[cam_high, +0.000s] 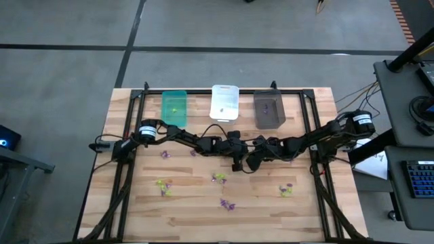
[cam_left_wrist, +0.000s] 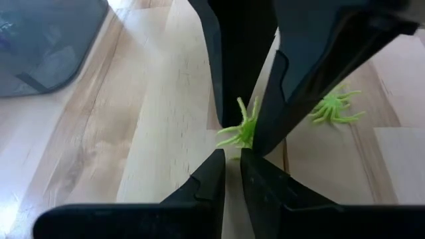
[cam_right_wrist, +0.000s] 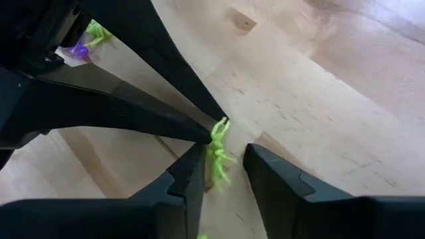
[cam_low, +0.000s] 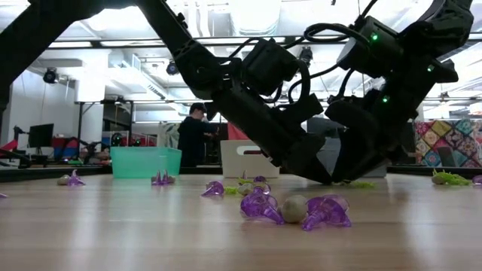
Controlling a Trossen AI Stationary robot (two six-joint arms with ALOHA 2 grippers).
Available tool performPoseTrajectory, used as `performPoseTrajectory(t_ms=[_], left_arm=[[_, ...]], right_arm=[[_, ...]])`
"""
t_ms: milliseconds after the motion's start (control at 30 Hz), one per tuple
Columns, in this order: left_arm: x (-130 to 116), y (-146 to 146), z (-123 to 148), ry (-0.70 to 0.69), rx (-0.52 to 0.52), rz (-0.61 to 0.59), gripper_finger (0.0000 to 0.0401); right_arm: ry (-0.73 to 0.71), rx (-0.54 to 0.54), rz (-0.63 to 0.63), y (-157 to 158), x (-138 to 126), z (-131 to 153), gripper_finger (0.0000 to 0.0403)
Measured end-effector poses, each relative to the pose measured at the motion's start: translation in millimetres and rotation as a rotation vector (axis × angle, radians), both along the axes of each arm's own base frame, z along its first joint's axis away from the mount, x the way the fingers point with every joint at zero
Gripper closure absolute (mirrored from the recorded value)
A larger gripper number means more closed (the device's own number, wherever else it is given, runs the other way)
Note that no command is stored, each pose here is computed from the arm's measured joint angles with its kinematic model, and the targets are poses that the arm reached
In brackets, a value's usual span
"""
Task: Sort Halloween decoration
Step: Put the green spider toy into the blue bin
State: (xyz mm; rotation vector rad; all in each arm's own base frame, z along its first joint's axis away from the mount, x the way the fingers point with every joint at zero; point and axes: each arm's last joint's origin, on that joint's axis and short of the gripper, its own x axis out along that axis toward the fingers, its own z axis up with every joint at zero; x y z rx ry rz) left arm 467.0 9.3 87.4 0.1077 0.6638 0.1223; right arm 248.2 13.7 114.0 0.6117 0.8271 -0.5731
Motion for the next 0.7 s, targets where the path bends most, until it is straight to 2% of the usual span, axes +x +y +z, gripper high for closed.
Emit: performPoseTrajectory(t_ms=[233, 500, 600, 700], left_arm=[[-1, 0, 4, -0.005, -0.003, 0.002, 0.0365], [-5, 0, 14, 0.024, 0.0, -0.001, 0.0365], [-9, 0, 28, 0.037, 0.015, -0.01, 0.0365], [-14, 1, 54, 0.0, 0.034, -0.016, 0.0365]], right_arm=[[-0.008, -0.013, 0.003, 0, 0, 3, 0.0357], [-0.02, -0.023, 0.026, 0, -1, 7, 0.0391], [-0.059, -0.031, 0.041, 0, -2, 17, 0.0392], [-0.123, -0.045, 0.063, -1, -5, 34, 0.0392]])
